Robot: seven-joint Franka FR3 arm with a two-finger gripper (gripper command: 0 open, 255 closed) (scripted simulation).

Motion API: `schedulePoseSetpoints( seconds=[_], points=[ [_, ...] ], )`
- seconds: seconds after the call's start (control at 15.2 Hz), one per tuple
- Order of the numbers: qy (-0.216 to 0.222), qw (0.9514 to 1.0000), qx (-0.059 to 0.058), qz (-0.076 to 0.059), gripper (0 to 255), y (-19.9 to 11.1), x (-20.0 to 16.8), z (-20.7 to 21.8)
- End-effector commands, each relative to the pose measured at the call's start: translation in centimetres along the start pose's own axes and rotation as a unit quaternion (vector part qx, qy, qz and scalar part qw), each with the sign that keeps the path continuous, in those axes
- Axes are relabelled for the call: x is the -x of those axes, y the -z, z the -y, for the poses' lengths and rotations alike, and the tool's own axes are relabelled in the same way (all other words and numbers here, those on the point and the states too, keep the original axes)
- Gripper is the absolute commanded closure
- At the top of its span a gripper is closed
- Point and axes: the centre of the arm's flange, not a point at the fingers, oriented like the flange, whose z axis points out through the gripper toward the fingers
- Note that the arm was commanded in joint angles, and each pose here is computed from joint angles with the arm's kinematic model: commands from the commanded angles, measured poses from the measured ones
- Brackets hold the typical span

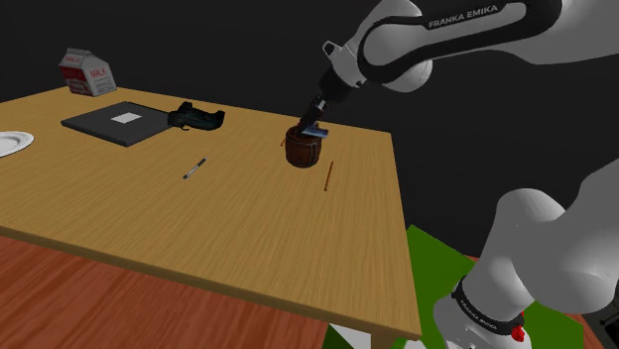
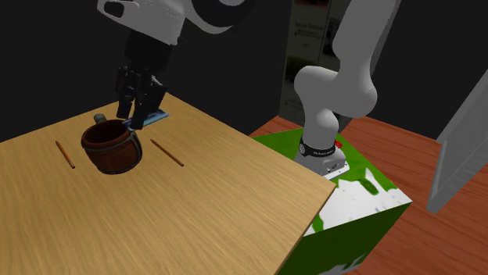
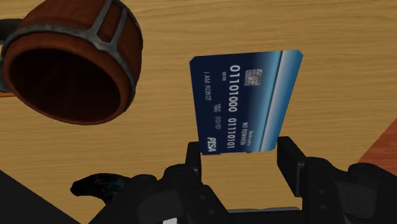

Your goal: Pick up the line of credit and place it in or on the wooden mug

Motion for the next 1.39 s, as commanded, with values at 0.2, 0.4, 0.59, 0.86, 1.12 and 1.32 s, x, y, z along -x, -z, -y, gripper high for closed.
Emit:
schedulePoseSetpoints(
  seconds=[0.2,0.4,0.59,0.86,1.12,1.32],
  points=[
    [0.001,1.0000,0.000,0.000,255,-0.6,-1.3,-6.6],
    [0.001,1.0000,0.000,0.000,255,-1.0,-2.1,-10.4],
    [0.001,1.0000,0.000,0.000,255,-1.4,-2.9,-14.3],
    [0.001,1.0000,0.000,0.000,255,-1.8,-4.0,-19.4],
    [0.001,1.0000,0.000,0.000,255,-3.6,-2.8,-19.4],
    [0.001,1.0000,0.000,0.000,255,-4.9,-2.0,-19.4]
  ],
)
